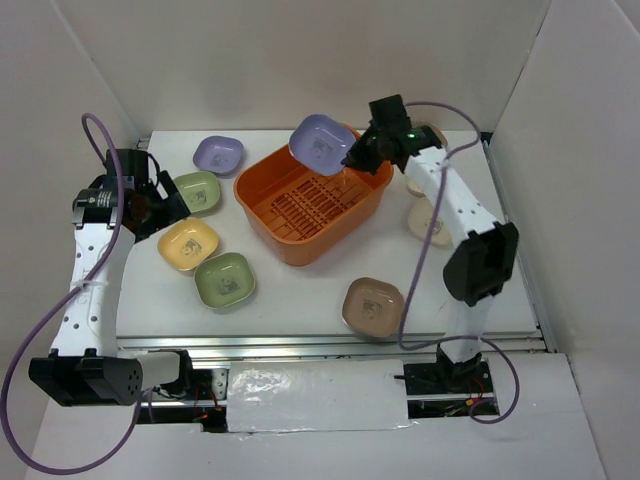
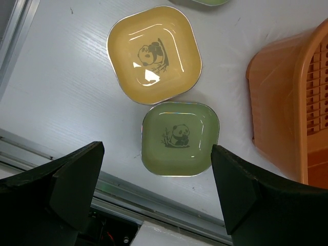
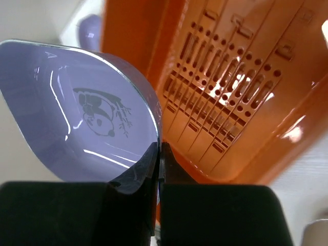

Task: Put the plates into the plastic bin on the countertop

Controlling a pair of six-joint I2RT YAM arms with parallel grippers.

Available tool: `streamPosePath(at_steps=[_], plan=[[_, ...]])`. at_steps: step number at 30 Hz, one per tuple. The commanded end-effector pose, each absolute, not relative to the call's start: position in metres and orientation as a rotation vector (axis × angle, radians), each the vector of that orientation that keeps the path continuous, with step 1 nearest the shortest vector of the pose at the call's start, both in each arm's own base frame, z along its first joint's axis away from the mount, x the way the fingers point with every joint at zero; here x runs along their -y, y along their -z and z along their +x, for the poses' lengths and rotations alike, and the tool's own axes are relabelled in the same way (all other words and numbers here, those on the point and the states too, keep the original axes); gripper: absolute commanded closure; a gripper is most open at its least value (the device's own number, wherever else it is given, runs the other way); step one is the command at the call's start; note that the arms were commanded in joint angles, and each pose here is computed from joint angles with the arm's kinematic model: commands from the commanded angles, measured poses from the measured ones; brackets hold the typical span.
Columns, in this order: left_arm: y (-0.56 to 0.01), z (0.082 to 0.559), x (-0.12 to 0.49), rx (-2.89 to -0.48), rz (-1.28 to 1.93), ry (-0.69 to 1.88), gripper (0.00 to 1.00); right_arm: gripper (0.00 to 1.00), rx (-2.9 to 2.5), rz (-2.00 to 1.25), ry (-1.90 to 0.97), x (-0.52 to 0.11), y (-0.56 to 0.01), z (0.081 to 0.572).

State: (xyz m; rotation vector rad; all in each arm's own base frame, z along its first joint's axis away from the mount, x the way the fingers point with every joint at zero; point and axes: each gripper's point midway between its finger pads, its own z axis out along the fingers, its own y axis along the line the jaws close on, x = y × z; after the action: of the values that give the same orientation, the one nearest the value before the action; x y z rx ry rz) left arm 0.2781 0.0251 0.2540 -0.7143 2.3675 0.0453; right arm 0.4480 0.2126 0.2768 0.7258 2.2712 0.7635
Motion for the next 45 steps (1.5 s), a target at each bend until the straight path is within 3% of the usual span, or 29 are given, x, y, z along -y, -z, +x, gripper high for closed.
streamPosePath(at_steps=[1,14,17,21,23,24,25,26,33,35,39,42,43,45], plan=[[-0.259,0.278,-0.026,-2.338,-0.753,-0.020,0.01,1.00,-2.284,0.865,-0.754,-0.236,-0.261,0.465],[-0.224,0.263,-0.025,-2.407,-0.813,-0.029,0.01,1.00,-2.346,1.130,-0.453,-0.248,-0.150,0.493],[-0.214,0.258,-0.025,-2.429,-0.828,-0.037,0.01,0.93,-2.358,1.120,-0.439,-0.252,-0.142,0.493],[-0.193,0.251,-0.023,-2.459,-0.877,-0.040,0.01,0.53,-2.377,1.095,-0.487,-0.263,-0.141,0.491],[-0.179,0.246,-0.019,-2.487,-0.903,-0.026,0.01,0.45,-2.360,1.050,-0.542,-0.273,-0.155,0.496],[-0.171,0.243,-0.018,-2.496,-0.916,-0.022,0.01,0.26,-2.344,1.018,-0.583,-0.279,-0.166,0.499],[-0.168,0.242,-0.017,-2.501,-0.921,-0.012,0.01,0.18,-2.334,0.983,-0.611,-0.284,-0.177,0.500],[-0.165,0.241,-0.014,-2.504,-0.933,0.006,0.01,0.00,-2.299,0.931,-0.661,-0.289,-0.199,0.505],[-0.118,0.232,-0.005,-2.569,-0.994,0.042,0.01,0.00,-1.927,0.508,-1.022,-0.307,-0.398,0.487],[-0.100,0.231,-0.001,-2.614,-1.010,0.059,0.01,0.00,-1.856,0.348,-1.059,-0.305,-0.439,0.461],[-0.082,0.235,0.006,-2.640,-1.043,0.087,0.05,0.00,-1.827,0.252,-1.094,-0.291,-0.469,0.424],[-0.062,0.236,0.006,-2.670,-1.068,0.058,0.17,0.00,-1.837,0.203,-1.089,-0.281,-0.476,0.401],[-0.053,0.238,0.006,-2.679,-1.078,0.055,0.32,0.00,-1.842,0.187,-1.096,-0.277,-0.477,0.390],[-0.039,0.233,0.005,-2.695,-1.120,0.021,0.42,0.00,-1.844,0.163,-1.078,-0.270,-0.476,0.382]])
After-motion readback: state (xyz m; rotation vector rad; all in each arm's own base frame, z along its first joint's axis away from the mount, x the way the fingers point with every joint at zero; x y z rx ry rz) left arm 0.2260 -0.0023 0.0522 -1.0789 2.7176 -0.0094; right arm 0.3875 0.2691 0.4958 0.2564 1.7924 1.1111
